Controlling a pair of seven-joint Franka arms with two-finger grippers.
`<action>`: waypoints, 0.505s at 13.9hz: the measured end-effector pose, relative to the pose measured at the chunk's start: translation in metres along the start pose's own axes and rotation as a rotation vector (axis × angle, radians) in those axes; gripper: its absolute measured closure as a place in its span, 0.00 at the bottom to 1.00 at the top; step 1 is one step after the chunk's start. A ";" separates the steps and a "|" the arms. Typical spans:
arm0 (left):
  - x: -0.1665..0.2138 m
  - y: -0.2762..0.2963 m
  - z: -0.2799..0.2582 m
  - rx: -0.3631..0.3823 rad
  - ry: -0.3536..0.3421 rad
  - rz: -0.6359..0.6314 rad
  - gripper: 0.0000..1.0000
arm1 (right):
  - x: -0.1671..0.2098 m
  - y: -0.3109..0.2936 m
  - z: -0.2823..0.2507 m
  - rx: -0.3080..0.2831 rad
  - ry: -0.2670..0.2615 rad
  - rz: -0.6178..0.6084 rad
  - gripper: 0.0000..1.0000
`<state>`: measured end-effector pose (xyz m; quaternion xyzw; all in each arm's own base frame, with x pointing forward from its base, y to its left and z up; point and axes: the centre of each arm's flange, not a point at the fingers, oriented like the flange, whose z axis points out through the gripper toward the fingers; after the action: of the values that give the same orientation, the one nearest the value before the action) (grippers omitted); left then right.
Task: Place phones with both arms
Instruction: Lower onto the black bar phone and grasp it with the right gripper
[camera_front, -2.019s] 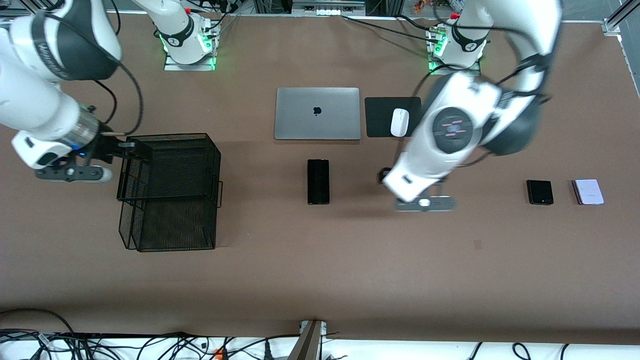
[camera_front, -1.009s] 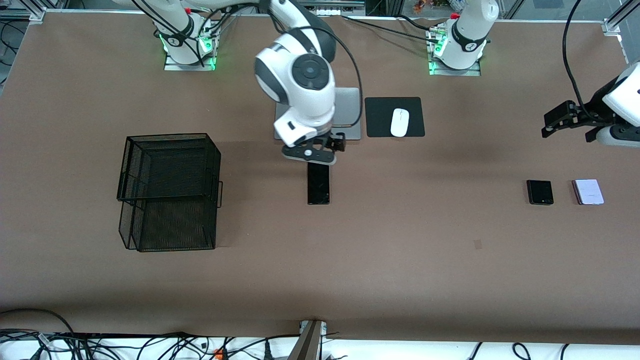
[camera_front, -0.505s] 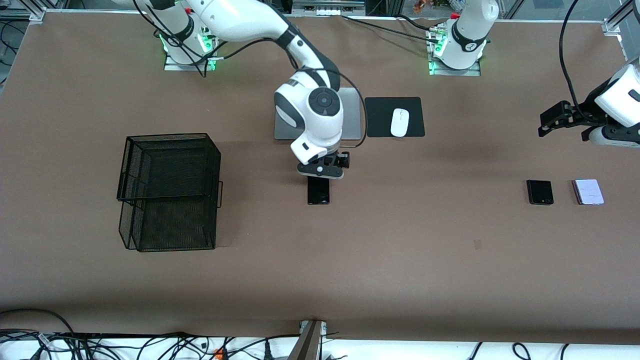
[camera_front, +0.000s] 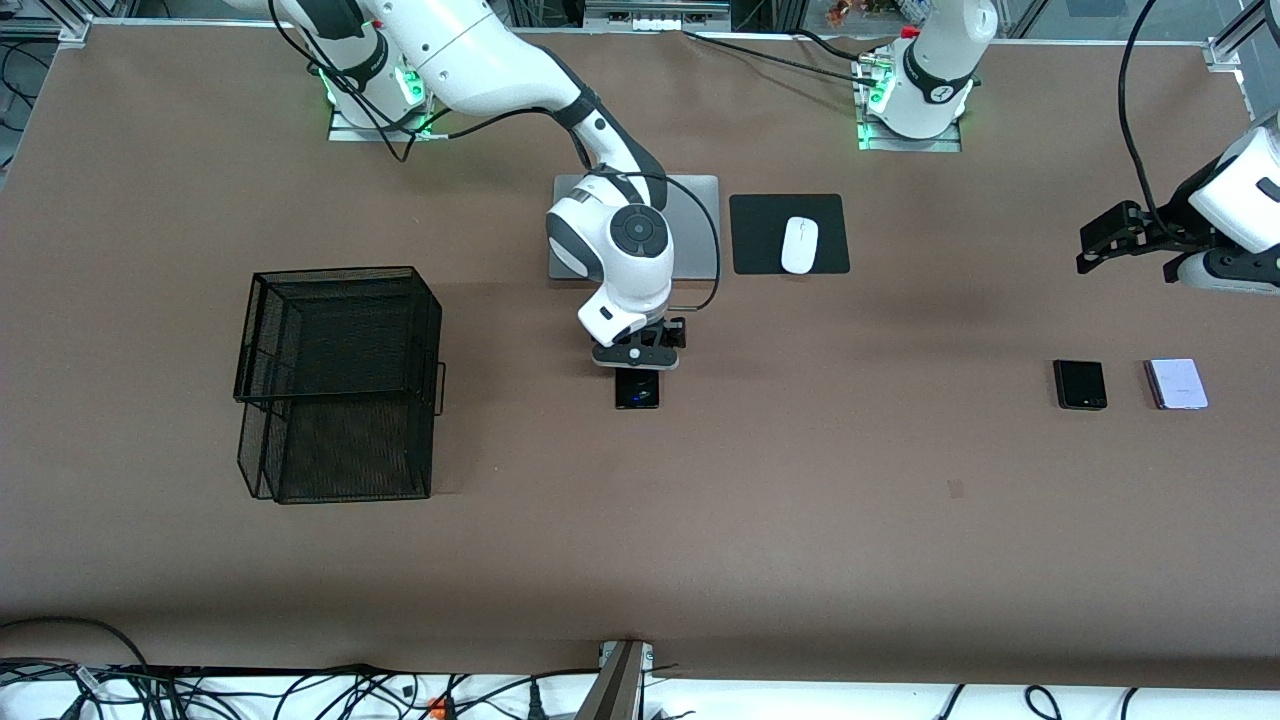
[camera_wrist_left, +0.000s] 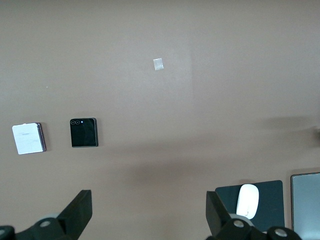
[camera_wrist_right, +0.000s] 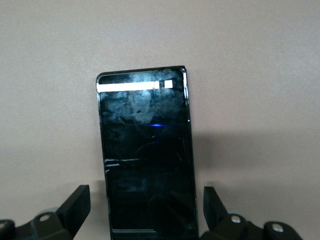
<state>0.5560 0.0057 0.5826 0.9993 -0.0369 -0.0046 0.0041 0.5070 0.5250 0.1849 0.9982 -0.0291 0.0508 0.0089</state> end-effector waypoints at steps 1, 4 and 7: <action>0.000 0.000 0.000 0.000 0.000 0.000 0.00 | 0.001 0.001 0.001 -0.001 0.001 0.000 0.00; 0.000 0.000 0.000 0.001 0.000 0.000 0.00 | 0.001 0.001 0.004 0.000 0.003 -0.001 0.00; 0.000 0.000 0.000 0.001 0.000 0.000 0.00 | 0.001 0.000 0.011 0.013 0.012 -0.003 0.00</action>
<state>0.5560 0.0058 0.5825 0.9993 -0.0369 -0.0046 0.0035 0.5086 0.5243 0.1740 0.9980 -0.0274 0.0568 0.0027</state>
